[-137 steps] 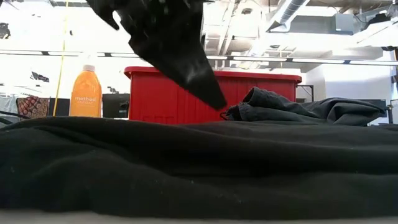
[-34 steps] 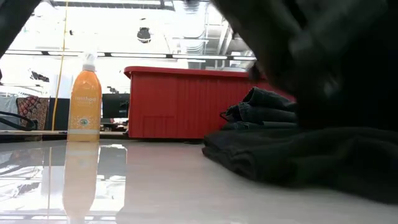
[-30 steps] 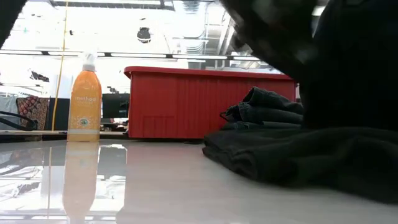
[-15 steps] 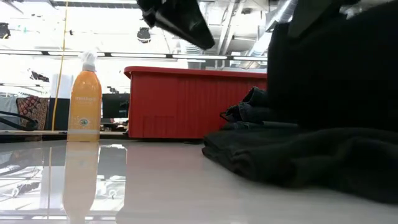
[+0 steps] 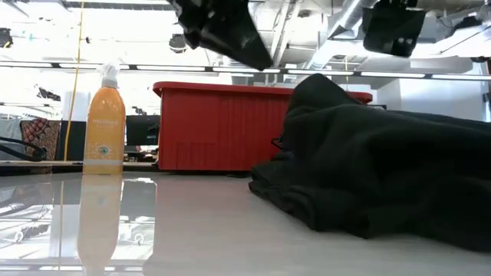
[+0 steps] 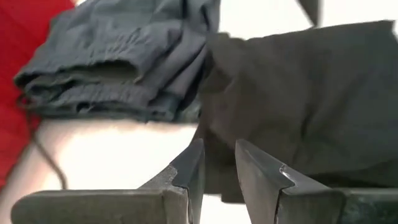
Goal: Fold Laundry from Bin
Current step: Fold the black shirt
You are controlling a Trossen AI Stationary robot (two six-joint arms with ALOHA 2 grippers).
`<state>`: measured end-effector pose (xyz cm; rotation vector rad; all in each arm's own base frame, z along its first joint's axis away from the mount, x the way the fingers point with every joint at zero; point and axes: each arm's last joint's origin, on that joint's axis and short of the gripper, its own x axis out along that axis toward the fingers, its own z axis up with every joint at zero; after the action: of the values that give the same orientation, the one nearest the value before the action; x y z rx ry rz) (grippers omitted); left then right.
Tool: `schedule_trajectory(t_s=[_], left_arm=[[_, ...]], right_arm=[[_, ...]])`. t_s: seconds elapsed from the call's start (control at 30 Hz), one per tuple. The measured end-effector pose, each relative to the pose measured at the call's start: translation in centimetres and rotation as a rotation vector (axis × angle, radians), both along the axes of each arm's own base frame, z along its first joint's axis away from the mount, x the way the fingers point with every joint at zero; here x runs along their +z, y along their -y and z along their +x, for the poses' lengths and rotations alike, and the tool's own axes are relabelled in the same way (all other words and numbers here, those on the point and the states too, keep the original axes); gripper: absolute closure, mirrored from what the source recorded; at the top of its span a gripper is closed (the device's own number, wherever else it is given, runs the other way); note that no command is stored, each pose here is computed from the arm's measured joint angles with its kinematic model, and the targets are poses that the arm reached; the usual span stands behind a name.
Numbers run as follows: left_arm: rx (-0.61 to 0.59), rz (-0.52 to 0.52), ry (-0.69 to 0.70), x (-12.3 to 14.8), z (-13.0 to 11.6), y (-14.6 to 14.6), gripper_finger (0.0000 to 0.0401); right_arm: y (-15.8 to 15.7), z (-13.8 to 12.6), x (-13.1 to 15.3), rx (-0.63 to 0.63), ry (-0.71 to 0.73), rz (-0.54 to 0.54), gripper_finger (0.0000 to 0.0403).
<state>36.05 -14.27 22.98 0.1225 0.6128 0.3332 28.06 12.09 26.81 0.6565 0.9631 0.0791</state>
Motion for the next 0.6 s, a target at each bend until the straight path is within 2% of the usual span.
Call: schedule_trajectory(t_s=[0.17, 0.33, 0.43, 0.47, 0.6], left_arm=[[-0.087, -0.036, 0.091, 1.0, 1.2, -0.4, 0.0319], [-0.253, -0.121, 0.251, 1.6, 3.5, -1.1, 0.0319], [-0.35, -0.182, 0.309, 0.2, 5.7, -1.4, 0.0319], [-0.368, -0.187, 0.286, -0.7, 6.0, -1.4, 0.0319], [-0.362, -0.171, 0.224, -3.8, 8.4, -1.9, 0.0319]], right_arm=[[-1.4, -3.0, 1.5, -0.051, 0.039, -0.121, 0.016], [-4.9, -5.7, 0.0, -0.105, 0.078, -0.234, 0.0165], [-6.9, -7.0, -1.6, -0.155, 0.105, -0.328, 0.0169], [-7.6, -7.3, -2.3, -0.159, 0.113, -0.353, 0.017], [-9.6, -7.9, -4.4, -0.173, 0.142, -0.426, 0.0176]])
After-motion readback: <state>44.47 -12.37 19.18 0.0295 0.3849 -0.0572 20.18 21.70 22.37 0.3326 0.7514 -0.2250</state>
